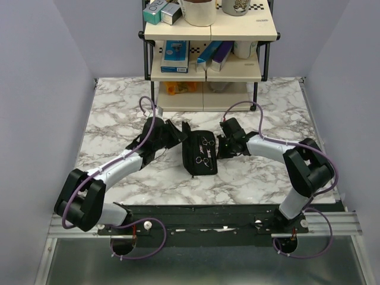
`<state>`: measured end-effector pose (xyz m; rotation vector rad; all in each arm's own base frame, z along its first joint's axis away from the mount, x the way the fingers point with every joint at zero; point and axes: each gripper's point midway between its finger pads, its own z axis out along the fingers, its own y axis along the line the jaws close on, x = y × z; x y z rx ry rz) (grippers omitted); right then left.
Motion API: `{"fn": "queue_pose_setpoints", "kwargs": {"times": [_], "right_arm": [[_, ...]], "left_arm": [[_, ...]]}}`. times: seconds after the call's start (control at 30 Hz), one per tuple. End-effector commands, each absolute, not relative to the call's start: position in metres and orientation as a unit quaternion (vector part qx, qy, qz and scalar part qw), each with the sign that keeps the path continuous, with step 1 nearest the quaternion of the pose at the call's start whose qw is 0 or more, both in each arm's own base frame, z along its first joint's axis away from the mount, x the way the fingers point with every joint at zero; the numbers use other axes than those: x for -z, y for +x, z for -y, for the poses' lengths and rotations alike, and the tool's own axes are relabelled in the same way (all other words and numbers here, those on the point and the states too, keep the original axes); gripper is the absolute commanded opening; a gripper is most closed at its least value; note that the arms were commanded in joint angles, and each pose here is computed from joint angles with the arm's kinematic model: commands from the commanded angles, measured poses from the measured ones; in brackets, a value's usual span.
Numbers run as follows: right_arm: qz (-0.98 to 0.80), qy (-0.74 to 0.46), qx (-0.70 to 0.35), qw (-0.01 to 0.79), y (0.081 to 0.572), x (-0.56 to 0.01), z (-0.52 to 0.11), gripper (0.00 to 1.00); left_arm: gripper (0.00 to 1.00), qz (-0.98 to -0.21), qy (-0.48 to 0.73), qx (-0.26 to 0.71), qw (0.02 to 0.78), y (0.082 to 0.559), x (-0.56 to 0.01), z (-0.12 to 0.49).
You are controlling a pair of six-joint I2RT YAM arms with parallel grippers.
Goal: Sort the hair-cutting tools
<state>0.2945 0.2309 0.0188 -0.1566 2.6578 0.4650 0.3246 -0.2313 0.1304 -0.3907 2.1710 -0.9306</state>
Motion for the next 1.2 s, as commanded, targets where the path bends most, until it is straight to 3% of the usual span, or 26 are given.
{"fn": "queue_pose_setpoints", "kwargs": {"times": [0.0,0.13,0.33,0.37,0.4,0.53,0.6,0.7,1.17], "right_arm": [[-0.97,-0.061,-0.144,0.187,0.271,-0.012,-0.225,0.01],[-0.97,-0.058,-0.096,0.217,0.282,-0.022,-0.208,0.01],[-0.959,-0.068,-0.099,0.258,0.286,-0.058,-0.21,0.01],[-0.957,-0.07,-0.098,0.262,0.287,-0.062,-0.211,0.01],[-0.956,-0.079,-0.097,0.264,0.285,-0.067,-0.212,0.01],[-0.951,-0.087,-0.099,0.278,0.283,-0.08,-0.214,0.17],[-0.951,-0.091,-0.102,0.278,0.281,-0.082,-0.214,0.2],[-0.952,-0.094,-0.099,0.274,0.279,-0.079,-0.212,0.22],[-0.955,-0.098,-0.1,0.261,0.27,-0.064,-0.209,0.22]], "left_arm": [[0.37,-0.885,-0.12,0.309,0.328,0.318,-0.123,0.229],[0.28,-0.894,-0.114,0.298,0.313,0.313,-0.116,0.228],[0.27,-0.907,-0.109,0.279,0.297,0.3,-0.097,0.224],[0.29,-0.909,-0.107,0.273,0.297,0.297,-0.097,0.221],[0.36,-0.911,-0.104,0.257,0.305,0.298,-0.096,0.215],[0.6,-0.913,-0.096,0.224,0.328,0.298,-0.1,0.196],[0.7,-0.907,-0.105,0.226,0.34,0.302,-0.106,0.187],[0.76,-0.901,-0.118,0.222,0.353,0.306,-0.107,0.17],[0.77,-0.895,-0.097,0.308,0.307,0.299,-0.046,0.187]]}}
